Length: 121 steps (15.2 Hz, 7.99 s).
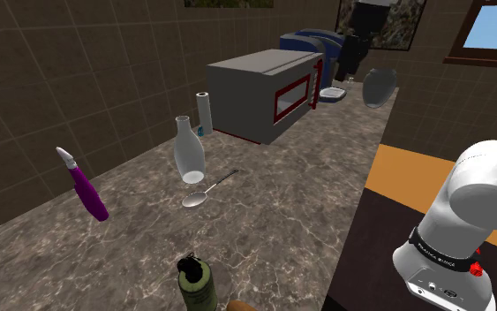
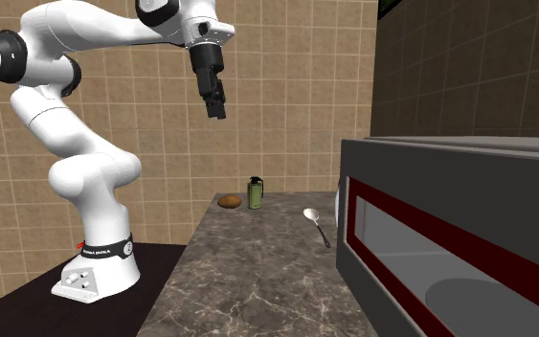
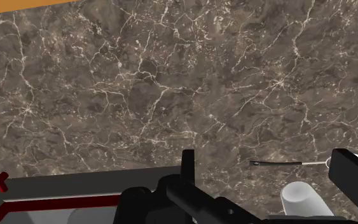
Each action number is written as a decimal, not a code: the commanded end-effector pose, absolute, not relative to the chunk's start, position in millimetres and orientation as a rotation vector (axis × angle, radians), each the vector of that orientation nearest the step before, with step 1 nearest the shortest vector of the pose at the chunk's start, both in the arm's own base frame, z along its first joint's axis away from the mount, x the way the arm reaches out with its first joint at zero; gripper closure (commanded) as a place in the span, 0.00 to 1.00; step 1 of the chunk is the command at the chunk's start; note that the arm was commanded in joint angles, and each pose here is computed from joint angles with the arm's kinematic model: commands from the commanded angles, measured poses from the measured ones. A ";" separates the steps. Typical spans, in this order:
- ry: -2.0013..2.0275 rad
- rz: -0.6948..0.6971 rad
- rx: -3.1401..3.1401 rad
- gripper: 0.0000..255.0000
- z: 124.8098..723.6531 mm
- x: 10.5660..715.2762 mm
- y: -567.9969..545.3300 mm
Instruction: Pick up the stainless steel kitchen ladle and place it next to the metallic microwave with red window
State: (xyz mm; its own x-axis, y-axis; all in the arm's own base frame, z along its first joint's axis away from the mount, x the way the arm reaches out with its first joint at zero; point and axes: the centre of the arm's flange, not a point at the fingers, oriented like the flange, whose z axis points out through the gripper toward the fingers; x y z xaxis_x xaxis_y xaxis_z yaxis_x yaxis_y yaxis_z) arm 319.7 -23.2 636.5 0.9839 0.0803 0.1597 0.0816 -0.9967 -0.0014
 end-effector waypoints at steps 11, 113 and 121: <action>0.437 -0.218 -3.069 0.00 548.9 350.1 70.7; 1.953 -0.083 -2.324 1.00 501.1 606.4 246.9; 1.953 -0.083 -2.324 1.00 543.4 606.4 246.9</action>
